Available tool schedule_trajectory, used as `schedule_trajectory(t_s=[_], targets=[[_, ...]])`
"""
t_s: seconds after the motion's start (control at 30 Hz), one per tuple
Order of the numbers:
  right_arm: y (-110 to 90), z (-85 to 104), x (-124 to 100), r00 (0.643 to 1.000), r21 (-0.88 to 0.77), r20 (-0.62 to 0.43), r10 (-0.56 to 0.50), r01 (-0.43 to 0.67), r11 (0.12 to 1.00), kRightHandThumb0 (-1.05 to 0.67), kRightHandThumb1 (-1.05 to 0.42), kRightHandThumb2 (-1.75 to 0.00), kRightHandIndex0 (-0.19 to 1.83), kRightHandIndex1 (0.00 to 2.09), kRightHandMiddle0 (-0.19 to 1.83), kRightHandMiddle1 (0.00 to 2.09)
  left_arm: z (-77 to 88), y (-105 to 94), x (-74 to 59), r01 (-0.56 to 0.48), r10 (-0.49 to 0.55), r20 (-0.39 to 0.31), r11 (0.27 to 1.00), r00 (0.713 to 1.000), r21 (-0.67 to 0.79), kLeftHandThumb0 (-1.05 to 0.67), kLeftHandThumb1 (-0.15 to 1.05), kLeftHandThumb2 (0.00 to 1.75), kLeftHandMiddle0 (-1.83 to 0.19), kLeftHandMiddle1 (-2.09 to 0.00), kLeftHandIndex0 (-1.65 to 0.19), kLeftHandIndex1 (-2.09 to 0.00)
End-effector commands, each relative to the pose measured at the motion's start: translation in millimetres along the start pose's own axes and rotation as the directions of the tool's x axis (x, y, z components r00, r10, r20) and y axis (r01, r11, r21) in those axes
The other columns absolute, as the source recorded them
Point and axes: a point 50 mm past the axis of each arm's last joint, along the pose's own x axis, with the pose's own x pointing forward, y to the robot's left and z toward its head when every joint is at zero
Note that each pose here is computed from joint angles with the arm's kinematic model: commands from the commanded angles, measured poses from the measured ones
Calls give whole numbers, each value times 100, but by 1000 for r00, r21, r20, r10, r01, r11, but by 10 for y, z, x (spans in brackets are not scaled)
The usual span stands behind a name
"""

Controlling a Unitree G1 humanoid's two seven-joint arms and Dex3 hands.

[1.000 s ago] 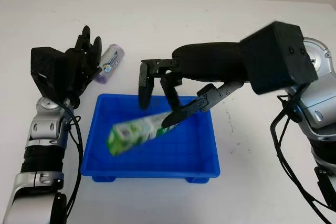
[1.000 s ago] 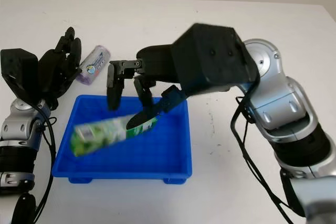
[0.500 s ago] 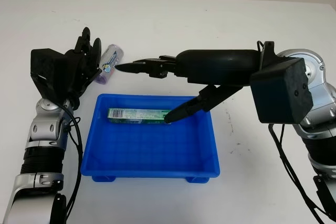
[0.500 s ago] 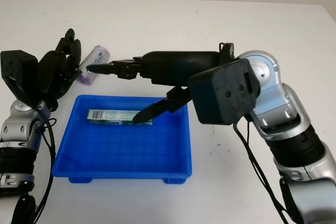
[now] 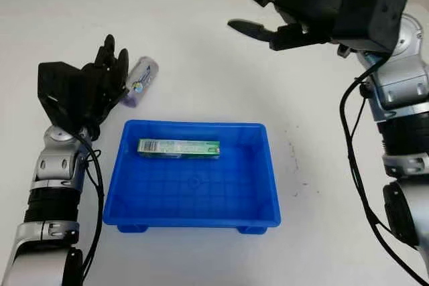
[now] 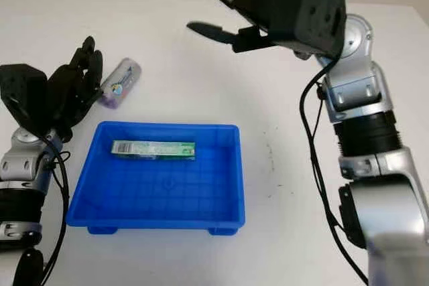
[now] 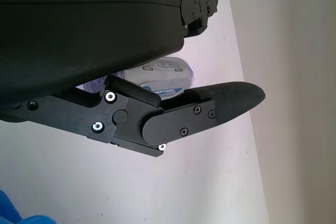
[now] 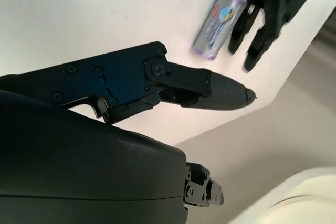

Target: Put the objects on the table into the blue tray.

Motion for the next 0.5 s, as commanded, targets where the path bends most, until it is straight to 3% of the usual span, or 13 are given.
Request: schedule_trajectory(t_s=[0.0, 0.17, 0.47], targets=[[-58, -22, 37, 999, 42, -7, -34, 34, 999, -75, -105, -65, -19, 0, -19, 0, 34, 45, -10, -8, 8, 15, 1000, 1000, 1, -78, 105, 68, 19, 0, 19, 0], [-33, -333, 37, 986, 174, -95, -134, 149, 973, -76, -105, -65, -19, 0, -19, 0, 44, 65, -29, -16, 16, 7, 1000, 1000, 11, -79, 105, 68, 19, 0, 19, 0], [18, -653, -11, 945, 252, -235, -225, 283, 925, -79, -105, -73, -19, 0, -19, 0, 48, 106, -65, -19, 19, 0, 1000, 1000, 6, -77, 105, 68, 19, 0, 19, 0]])
